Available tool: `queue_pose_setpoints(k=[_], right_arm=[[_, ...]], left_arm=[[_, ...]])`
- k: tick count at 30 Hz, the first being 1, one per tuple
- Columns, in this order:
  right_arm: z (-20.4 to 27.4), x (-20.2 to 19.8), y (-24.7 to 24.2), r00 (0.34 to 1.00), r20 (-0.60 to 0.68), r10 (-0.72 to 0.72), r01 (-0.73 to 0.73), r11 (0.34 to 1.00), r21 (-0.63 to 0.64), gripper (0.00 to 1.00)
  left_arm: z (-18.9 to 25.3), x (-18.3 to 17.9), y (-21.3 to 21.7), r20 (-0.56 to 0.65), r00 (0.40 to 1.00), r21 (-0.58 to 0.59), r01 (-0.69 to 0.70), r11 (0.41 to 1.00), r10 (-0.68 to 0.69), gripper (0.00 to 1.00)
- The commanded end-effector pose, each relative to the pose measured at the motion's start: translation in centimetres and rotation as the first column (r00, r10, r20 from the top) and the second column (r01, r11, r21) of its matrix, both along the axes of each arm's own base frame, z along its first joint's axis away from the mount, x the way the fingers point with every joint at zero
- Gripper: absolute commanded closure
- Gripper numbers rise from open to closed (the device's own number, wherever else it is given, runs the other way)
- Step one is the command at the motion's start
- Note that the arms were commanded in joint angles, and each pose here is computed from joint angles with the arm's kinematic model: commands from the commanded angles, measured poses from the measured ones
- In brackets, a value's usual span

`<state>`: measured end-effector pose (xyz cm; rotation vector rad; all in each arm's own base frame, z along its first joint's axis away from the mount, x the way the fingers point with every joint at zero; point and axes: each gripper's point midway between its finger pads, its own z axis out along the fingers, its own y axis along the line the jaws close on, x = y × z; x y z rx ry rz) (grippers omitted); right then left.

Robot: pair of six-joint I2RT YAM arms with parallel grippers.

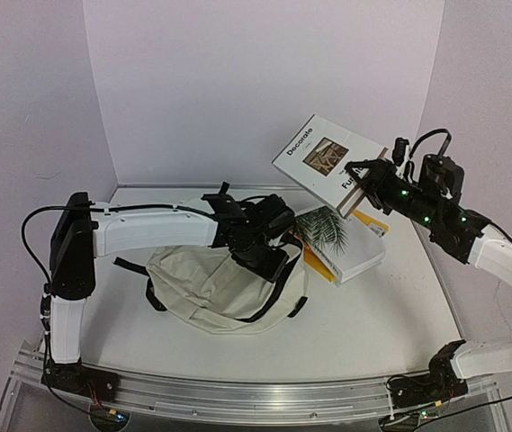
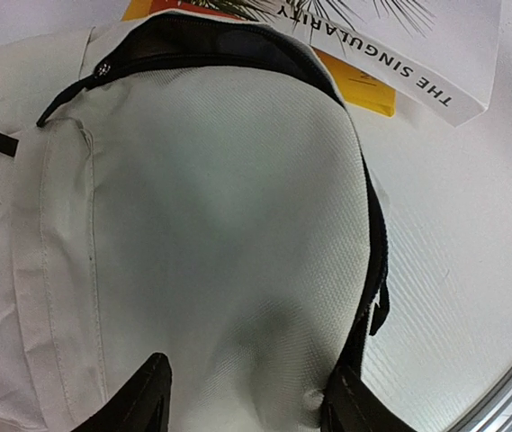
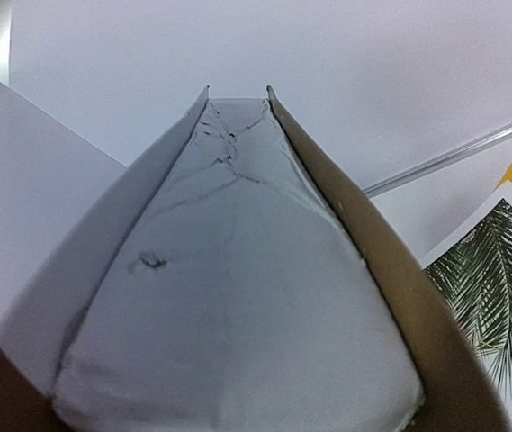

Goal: Pack the student bag
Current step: Place the book in the student bag.

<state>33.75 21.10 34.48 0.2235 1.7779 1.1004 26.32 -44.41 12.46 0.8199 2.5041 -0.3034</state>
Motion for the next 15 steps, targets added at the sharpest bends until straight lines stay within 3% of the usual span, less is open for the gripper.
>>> queue_pose_setpoints(k=[1, 3, 7, 15], right_arm=[[3.3, -0.3, -0.1, 0.996, 0.084, -0.004, 0.001, 0.999, 0.033, 0.59], [3.3, -0.3, -0.2, 0.997, 0.083, -0.005, 0.002, 0.999, 0.033, 0.59], [3.3, -0.6, -0.3, 0.997, 0.074, -0.004, 0.001, 1.000, 0.029, 0.59], [3.4, -2.0, -2.1, 0.998, 0.044, -0.053, 0.053, 0.999, -0.010, 0.59]], left_arm=[[2.1, 1.1, 0.4, 0.063, 0.997, 0.010, -0.036, 0.999, 0.036, 0.62], [2.1, 0.9, 0.4, 0.055, 0.998, 0.001, -0.038, 0.999, 0.038, 0.78], [3.2, 0.8, -0.1, 0.048, 0.998, -0.071, -0.034, 0.997, 0.037, 0.97], [9.0, 3.7, 3.7, 0.077, 0.983, -0.255, -0.144, 0.956, 0.168, 1.00]])
